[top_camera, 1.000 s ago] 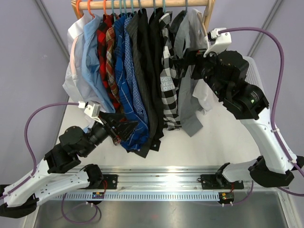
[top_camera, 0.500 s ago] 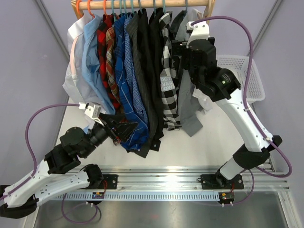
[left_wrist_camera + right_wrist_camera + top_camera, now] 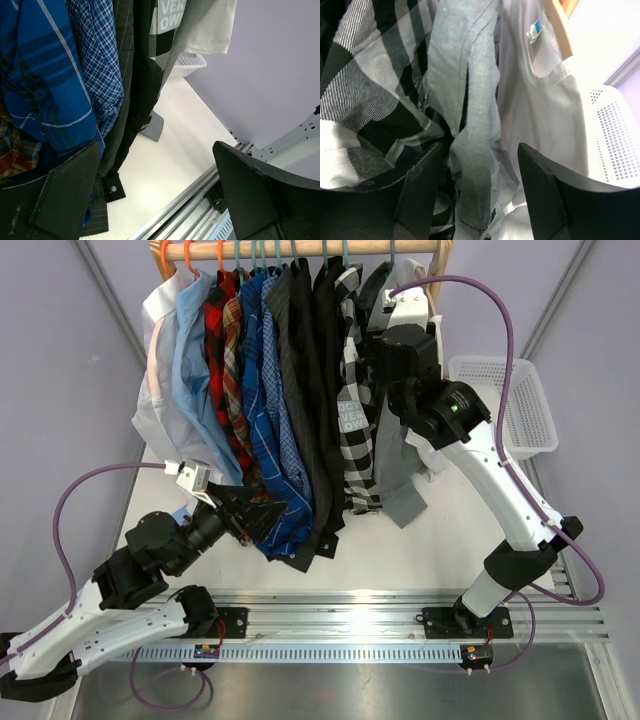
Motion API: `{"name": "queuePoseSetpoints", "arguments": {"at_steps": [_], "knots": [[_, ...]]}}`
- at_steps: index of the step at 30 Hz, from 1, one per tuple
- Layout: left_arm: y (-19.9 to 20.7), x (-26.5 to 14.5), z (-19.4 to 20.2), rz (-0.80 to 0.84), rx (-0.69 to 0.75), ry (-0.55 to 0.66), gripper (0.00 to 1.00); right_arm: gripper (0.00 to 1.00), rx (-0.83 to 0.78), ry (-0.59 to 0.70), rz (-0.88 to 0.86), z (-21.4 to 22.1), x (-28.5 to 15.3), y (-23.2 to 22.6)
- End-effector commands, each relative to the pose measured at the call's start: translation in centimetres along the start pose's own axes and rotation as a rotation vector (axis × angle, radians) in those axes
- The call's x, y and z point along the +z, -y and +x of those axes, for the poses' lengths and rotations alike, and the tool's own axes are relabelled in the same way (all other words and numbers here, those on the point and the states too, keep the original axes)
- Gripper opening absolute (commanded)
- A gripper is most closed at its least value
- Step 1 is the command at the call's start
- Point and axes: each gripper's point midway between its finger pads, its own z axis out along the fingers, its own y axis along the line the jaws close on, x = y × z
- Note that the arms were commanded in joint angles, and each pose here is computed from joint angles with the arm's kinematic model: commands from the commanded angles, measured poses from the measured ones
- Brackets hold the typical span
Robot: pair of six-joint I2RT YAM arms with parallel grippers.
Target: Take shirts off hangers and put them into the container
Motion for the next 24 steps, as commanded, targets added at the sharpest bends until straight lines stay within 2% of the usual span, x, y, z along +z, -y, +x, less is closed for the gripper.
{"name": "queuePoseSetpoints", "arguments": {"at_steps": [1,5,6,9,16,19,24], "knots": [[0.3,0.0,-0.9,0.008,-0.017,0.04,0.99,0.66,0.065,0.084,0.04,-2.8,-1.3,1.7],[0.4,0.1,-0.8,0.011,-0.018,0.038,0.99,0.49,0.03,0.074,0.048,-2.4,-0.9,1.9],[0.4,0.1,-0.9,0.012,-0.019,0.039,0.99,0.3,0.031,0.065,0.051,-2.1,-0.8,2.0],[0.3,0.1,-0.6,0.01,-0.02,0.034,0.99,0.01,0.026,0.052,0.065,-1.6,-0.3,2.2],[0.1,0.0,-0.3,0.009,-0.025,0.031,0.99,0.0,0.063,0.1,0.053,-3.4,-1.7,3.4],[0.2,0.1,-0.4,0.012,-0.024,0.036,0.99,0.0,0.089,0.177,0.046,-5.5,-2.9,4.2],[0.4,0.5,-0.3,0.018,-0.017,0.029,0.99,0.0,0.135,0.39,-0.008,-10.0,-4.9,5.0]]}}
